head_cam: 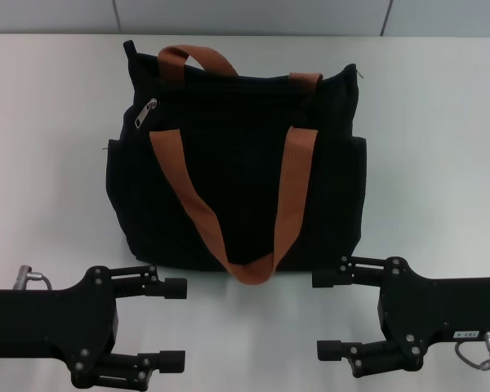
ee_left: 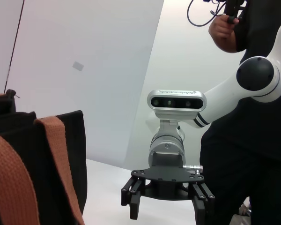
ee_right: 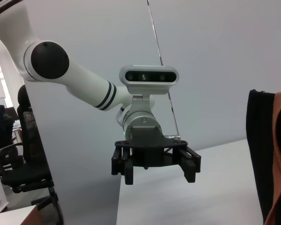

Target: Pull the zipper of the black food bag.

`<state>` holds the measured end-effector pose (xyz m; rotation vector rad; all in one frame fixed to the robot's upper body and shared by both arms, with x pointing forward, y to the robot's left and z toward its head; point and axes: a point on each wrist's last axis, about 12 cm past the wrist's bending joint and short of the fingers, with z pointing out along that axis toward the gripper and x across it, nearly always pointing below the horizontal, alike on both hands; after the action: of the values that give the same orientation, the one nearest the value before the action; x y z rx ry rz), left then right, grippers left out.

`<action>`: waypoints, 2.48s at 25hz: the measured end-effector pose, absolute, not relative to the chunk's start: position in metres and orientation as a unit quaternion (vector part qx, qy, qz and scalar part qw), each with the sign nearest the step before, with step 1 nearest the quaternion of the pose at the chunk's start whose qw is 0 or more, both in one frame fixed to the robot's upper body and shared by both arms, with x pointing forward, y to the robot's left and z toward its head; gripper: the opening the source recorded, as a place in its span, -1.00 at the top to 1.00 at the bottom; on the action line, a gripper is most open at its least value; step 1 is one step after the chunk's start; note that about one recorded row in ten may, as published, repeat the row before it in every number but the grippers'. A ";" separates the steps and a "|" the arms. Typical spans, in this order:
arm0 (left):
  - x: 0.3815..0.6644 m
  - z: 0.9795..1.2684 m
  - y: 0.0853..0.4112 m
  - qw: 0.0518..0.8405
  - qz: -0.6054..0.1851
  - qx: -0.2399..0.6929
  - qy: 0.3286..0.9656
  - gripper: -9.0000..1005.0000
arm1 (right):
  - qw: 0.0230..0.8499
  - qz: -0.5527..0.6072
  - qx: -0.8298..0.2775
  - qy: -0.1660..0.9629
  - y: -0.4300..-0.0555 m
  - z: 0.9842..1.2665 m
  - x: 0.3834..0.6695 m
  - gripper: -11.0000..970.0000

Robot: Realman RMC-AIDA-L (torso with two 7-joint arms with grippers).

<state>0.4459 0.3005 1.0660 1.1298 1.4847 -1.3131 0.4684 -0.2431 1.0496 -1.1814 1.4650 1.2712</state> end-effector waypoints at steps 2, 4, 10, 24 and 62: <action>0.446 1.066 0.300 0.417 -0.523 0.450 0.591 -0.56 | 0.422 0.507 -0.472 0.585 -0.243 1.050 0.468 -0.70; 0.446 1.066 0.300 0.417 -0.523 0.450 0.591 -0.56 | 0.422 0.507 -0.471 0.585 -0.243 1.049 0.468 -0.70; 0.448 1.067 0.300 0.415 -0.524 0.451 0.591 -0.56 | 0.422 0.507 -0.471 0.586 -0.244 1.049 0.468 -0.69; 0.450 1.069 0.298 0.423 -0.524 0.451 0.585 -0.57 | 0.421 0.506 -0.470 0.588 -0.245 1.048 0.467 -0.69; 0.530 1.103 0.350 0.560 -0.300 0.403 0.659 -0.57 | 0.427 0.497 -0.473 0.589 -0.248 1.048 0.467 -0.69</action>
<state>0.5303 0.3505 1.1029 0.9501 1.5528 -0.7082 0.4671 -0.2477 1.0479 -1.1829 1.4707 1.2412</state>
